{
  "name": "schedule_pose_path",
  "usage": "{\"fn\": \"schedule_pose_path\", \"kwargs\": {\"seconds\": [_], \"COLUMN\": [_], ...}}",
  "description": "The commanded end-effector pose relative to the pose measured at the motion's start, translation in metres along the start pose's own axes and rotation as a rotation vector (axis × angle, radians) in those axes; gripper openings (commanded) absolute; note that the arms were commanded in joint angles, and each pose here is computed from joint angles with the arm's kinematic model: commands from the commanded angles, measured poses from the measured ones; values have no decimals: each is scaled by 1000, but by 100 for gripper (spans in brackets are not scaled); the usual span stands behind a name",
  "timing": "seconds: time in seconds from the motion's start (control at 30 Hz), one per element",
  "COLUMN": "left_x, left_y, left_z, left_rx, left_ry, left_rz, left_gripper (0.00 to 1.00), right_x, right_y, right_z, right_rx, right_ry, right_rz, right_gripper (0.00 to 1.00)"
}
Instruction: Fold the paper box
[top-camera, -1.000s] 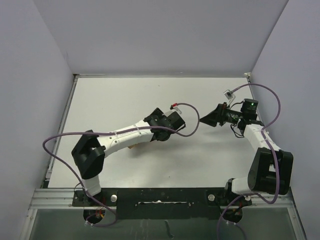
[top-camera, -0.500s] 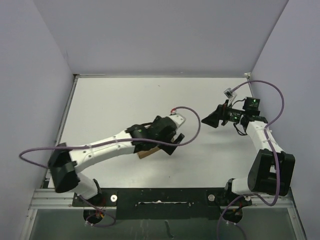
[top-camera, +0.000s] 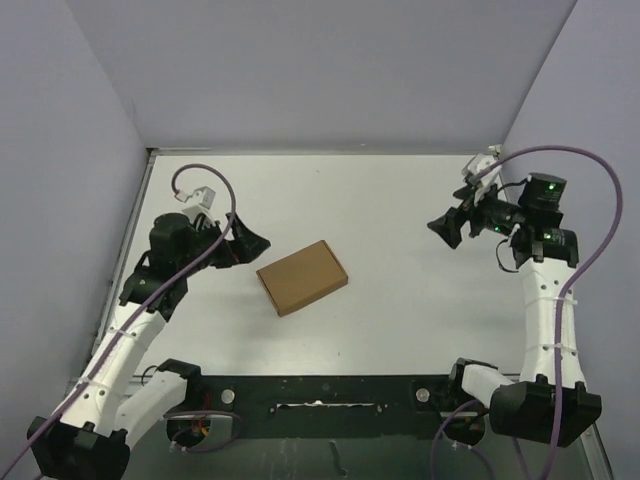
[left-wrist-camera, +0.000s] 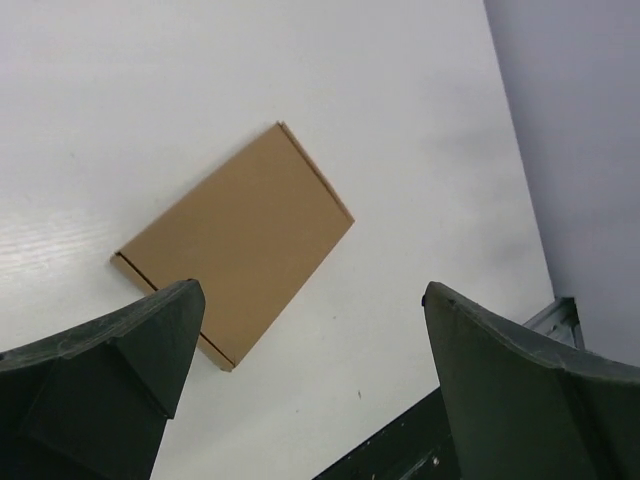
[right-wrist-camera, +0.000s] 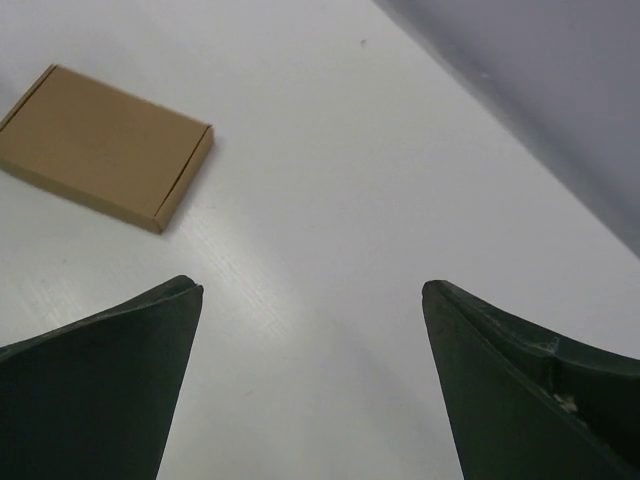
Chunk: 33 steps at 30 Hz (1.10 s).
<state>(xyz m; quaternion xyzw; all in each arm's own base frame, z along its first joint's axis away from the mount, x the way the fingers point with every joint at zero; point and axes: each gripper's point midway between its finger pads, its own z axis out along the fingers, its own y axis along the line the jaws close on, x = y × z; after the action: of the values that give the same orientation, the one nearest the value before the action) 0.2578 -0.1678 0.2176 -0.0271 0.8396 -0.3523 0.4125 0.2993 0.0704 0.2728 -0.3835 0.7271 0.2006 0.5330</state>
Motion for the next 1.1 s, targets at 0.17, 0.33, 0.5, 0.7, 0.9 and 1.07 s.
{"fn": "schedule_pose_path", "kwargs": {"seconds": [0.17, 0.33, 0.5, 0.7, 0.9, 1.07], "left_x": [-72, 16, 82, 95, 91, 72], "left_y": [-53, 21, 91, 127, 112, 75], "left_z": [-61, -35, -2, 44, 106, 157], "left_rx": [63, -98, -285, -465, -397, -295], "left_ry": [-68, 101, 193, 235, 304, 328], "left_rz": [99, -78, -210, -165, -88, -4], "left_gripper": [93, 43, 12, 8, 8, 9], "right_x": [-93, -33, -5, 19, 25, 25], "right_y": [1, 59, 70, 60, 59, 53], "right_z": [-42, 6, 25, 39, 37, 30], "right_rx": [-9, -282, -294, -276, -249, -227], "right_ry": [-110, -75, -54, -4, -14, -24], "right_rz": [118, 111, 106, 183, 198, 217], "right_gripper": [98, 98, 94, 41, 23, 23]}}
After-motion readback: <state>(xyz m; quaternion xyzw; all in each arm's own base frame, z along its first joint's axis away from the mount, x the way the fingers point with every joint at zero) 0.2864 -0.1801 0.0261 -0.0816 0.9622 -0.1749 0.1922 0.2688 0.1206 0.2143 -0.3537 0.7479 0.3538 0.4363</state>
